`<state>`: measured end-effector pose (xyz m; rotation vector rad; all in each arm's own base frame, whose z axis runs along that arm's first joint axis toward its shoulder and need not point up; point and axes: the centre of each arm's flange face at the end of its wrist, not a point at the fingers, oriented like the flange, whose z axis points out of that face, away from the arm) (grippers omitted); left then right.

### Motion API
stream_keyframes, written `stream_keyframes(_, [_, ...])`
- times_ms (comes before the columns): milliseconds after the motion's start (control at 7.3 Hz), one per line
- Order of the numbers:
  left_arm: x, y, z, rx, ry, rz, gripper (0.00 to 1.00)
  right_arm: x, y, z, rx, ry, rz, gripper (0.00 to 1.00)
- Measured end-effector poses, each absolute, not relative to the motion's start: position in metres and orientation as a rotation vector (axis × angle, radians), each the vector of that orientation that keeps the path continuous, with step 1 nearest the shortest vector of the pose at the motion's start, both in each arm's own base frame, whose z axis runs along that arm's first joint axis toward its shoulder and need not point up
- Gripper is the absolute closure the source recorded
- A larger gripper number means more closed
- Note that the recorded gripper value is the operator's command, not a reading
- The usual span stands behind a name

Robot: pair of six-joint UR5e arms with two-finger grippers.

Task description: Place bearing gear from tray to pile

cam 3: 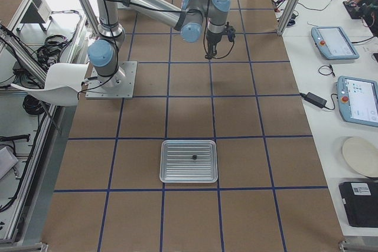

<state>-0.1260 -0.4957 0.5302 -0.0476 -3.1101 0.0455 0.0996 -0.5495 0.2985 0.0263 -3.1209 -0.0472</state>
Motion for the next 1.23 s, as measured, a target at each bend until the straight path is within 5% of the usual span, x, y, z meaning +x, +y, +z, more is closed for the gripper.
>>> stream_keyframes(274, [-0.126,-0.496,0.530,-0.048,-3.110,0.045,0.00,0.211,-0.545,0.277,-0.153,-3.162,0.091,0.85])
stream_keyframes(411, [-0.126,-0.496,0.530,-0.048,-3.110,0.045,0.00,0.256,-0.542,0.262,-0.259,-3.206,0.158,0.73])
stream_keyframes(548, [-0.126,-0.496,0.530,-0.048,-3.110,0.046,0.00,0.290,-0.537,0.247,-0.355,-3.240,0.194,0.54])
stream_keyframes(685, [-0.126,-0.496,0.530,-0.049,-3.110,0.046,0.00,0.309,-0.533,0.235,-0.400,-3.257,0.201,0.18])
stream_keyframes(821, [-0.126,-0.496,0.530,-0.049,-3.110,0.046,0.00,0.317,-0.532,0.228,-0.412,-3.262,0.200,0.08])
stream_keyframes(1232, [-0.127,-0.496,0.529,-0.038,-3.107,0.041,0.00,0.280,-0.546,0.241,-0.295,-3.250,0.222,0.12])
